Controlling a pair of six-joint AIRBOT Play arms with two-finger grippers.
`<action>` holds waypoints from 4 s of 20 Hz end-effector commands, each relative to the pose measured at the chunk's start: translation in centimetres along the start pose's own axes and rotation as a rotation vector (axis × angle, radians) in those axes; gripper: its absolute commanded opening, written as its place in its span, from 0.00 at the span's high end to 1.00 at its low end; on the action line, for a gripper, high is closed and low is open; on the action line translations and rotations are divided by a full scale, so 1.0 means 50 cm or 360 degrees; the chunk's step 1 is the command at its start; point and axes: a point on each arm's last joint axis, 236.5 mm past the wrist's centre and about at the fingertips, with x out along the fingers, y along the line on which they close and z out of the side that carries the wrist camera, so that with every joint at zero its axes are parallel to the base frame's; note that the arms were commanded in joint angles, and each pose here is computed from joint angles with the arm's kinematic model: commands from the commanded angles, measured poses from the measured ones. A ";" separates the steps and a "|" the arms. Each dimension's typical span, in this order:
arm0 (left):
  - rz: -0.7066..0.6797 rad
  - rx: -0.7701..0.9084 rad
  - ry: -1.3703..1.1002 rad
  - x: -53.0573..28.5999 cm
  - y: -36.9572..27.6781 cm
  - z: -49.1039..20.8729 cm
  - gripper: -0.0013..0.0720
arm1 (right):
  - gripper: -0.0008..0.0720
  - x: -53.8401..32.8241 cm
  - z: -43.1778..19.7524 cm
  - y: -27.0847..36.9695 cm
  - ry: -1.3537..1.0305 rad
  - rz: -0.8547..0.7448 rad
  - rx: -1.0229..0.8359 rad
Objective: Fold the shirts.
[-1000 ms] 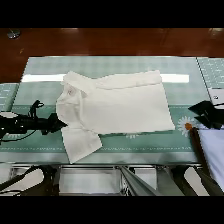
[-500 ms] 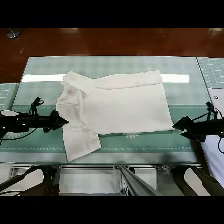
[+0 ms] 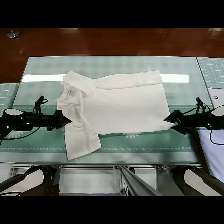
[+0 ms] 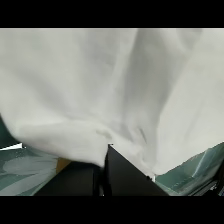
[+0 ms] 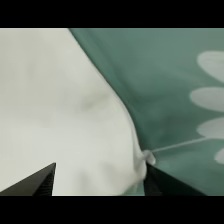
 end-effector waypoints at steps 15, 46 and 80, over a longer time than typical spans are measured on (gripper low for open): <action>-0.0716 0.0605 -0.0761 -0.338 -0.449 0.222 0.94 | 0.95 -0.412 0.222 0.438 -0.0712 0.0463 -0.0805; 0.0306 0.0972 -0.1549 -0.656 -0.462 0.135 0.95 | 0.95 -0.617 0.015 0.381 -0.1099 0.0201 -0.1088; 0.0440 0.0248 -0.0248 -0.064 -0.054 0.371 0.94 | 0.95 0.051 0.303 0.333 0.0171 0.0096 -0.0817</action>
